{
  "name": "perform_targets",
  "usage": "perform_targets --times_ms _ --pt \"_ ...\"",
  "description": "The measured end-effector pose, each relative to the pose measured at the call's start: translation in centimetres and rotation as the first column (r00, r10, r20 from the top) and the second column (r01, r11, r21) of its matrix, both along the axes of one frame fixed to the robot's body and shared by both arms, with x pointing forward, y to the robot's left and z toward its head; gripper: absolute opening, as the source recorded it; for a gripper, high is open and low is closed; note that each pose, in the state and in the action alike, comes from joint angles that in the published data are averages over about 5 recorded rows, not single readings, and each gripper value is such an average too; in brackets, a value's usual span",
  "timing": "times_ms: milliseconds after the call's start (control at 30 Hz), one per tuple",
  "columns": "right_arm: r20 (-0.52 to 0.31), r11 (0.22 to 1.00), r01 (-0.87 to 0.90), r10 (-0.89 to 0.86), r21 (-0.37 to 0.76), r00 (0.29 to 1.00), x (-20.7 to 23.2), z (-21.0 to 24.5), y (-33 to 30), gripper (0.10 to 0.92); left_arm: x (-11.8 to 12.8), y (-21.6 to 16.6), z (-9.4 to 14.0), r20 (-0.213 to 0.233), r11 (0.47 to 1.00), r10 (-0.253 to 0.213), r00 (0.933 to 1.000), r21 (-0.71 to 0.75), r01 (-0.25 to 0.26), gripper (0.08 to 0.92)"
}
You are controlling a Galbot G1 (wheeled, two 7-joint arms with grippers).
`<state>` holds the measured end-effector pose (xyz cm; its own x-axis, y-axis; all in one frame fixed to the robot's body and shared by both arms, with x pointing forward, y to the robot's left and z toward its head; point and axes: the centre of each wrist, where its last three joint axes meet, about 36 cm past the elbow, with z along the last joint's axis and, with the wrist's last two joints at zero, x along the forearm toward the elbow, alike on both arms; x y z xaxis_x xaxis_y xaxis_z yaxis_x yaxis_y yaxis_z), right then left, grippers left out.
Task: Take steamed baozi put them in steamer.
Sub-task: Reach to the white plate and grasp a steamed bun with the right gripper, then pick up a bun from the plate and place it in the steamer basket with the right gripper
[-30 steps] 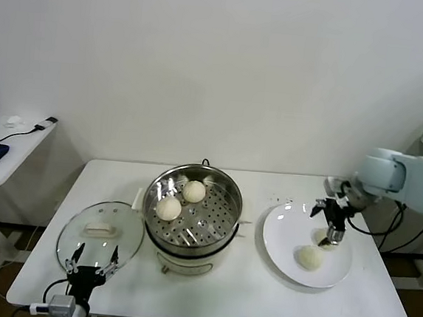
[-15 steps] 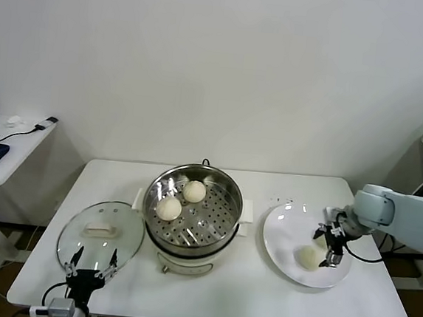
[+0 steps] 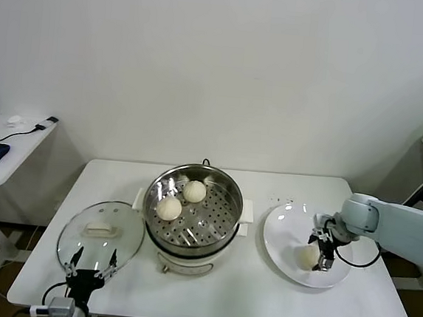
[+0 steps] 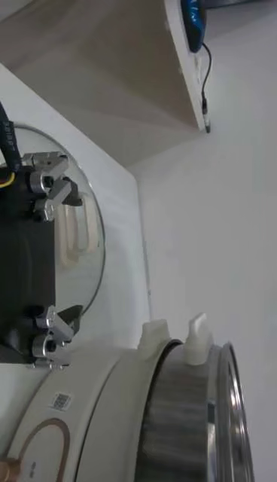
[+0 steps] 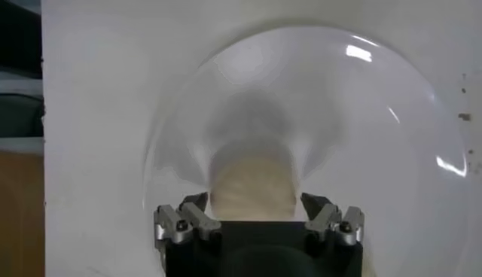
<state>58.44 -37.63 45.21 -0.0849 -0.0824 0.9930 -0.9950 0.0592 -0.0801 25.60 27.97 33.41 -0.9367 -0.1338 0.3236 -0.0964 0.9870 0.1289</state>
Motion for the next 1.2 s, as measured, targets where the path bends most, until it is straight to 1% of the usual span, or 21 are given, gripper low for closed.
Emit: perform_targets --times_ms 133,300,400,533,700,800,900,1000,1100,1200 --pt "-0.001 1.0 -0.003 0.003 -0.001 1.0 0.1 0.0 0.1 0.685 0.0 0.0 0.1 0.001 1.0 0.0 1.0 0.0 0.0 0.823" --pt "-0.006 1.0 -0.012 0.012 0.005 1.0 0.2 1.0 0.2 0.671 0.0 -0.1 0.2 0.002 1.0 -0.001 1.0 -0.002 0.001 0.823" --pt "0.0 0.999 -0.034 0.034 0.013 0.999 0.9 2.9 0.7 0.67 -0.1 -0.2 0.1 -0.001 1.0 -0.002 1.0 -0.002 0.002 0.823" --pt "0.026 0.997 -0.08 0.079 0.023 0.997 2.8 7.5 1.9 0.672 -0.2 -0.2 0.3 0.001 1.0 -0.007 1.0 0.002 0.007 0.823" --pt "0.091 0.983 -0.181 0.177 0.036 0.98 5.8 16.1 4.9 0.671 -0.1 -0.2 0.6 0.008 1.0 -0.011 0.9999 0.003 0.011 0.823" --pt "0.131 0.957 -0.286 0.279 0.044 0.951 7.0 21.2 8.1 0.673 0.0 -0.3 0.8 0.011 1.0 -0.012 0.9999 0.003 0.012 0.823" --pt "0.166 0.903 -0.428 0.416 0.042 0.894 7.5 25.3 12.3 0.677 0.1 -0.4 0.9 0.011 1.0 -0.012 0.9999 0.002 0.012 0.823" --pt "0.189 0.811 -0.585 0.57 0.029 0.799 7.2 28.1 17.3 0.675 0.1 -0.5 0.9 0.01 1.0 -0.011 0.9999 0.001 0.011 0.823" --pt "0.188 0.679 -0.734 0.72 0.006 0.668 6.0 29.3 22.5 0.671 0.2 -0.5 1.0 0.011 1.0 -0.009 0.9999 0.001 0.009 0.823" --pt "0.166 0.527 -0.849 0.84 -0.025 0.517 4.7 29.1 27.0 0.67 0.3 -0.4 1.0 0.012 1.0 -0.005 0.9999 0.002 0.005 0.823"
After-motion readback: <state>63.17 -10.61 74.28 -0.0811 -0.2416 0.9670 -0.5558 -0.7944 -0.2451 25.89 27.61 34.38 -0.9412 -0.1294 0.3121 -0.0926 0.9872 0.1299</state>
